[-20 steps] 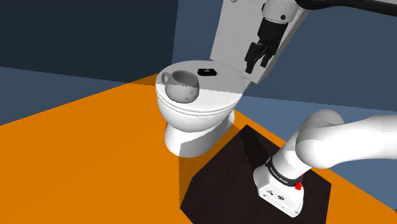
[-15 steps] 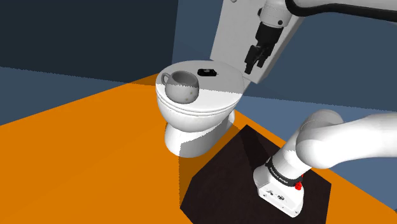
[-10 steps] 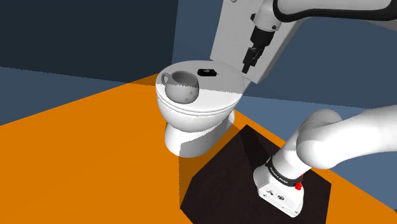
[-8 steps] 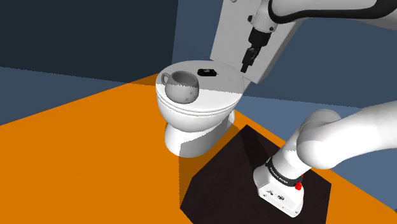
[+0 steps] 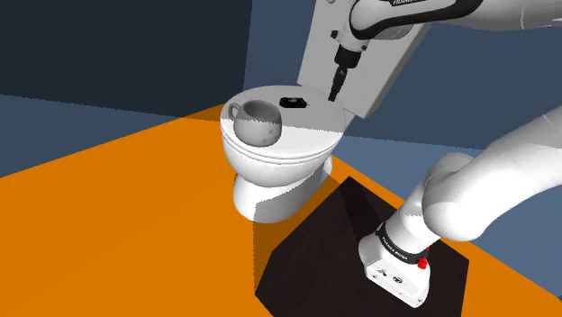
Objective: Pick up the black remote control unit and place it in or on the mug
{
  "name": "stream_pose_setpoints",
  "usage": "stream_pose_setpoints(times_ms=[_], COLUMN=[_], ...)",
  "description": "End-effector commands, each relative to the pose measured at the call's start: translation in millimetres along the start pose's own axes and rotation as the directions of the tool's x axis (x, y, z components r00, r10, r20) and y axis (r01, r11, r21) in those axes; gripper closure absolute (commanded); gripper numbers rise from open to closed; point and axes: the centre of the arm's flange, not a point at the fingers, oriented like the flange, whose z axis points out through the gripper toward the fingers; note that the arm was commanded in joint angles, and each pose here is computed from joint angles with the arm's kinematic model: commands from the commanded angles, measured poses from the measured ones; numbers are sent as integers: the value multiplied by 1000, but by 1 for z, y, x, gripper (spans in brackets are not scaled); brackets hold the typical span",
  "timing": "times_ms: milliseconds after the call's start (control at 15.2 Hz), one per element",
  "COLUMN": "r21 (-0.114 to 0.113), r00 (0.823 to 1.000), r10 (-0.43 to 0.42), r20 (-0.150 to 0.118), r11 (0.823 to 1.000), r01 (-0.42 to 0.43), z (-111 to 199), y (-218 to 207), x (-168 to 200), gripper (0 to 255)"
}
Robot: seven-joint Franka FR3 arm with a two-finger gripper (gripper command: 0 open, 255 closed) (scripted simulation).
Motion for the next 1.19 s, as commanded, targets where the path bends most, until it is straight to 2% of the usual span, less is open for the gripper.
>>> stream_pose_setpoints(times_ms=[0, 198, 396, 594, 858, 1122], r21=[5, 15, 24, 31, 38, 38], r00=[997, 986, 964, 934, 879, 878], r10=[-71, -168, -263, -355, -473, -474], r20=[-8, -20, -33, -47, -66, -66], r11=[997, 986, 964, 934, 879, 878], r01=[71, 168, 264, 357, 476, 477], z=[13, 31, 49, 66, 90, 106], y=[21, 49, 74, 97, 122, 121], x=[10, 33, 58, 86, 126, 127], gripper=[0, 0, 0, 0, 0, 0])
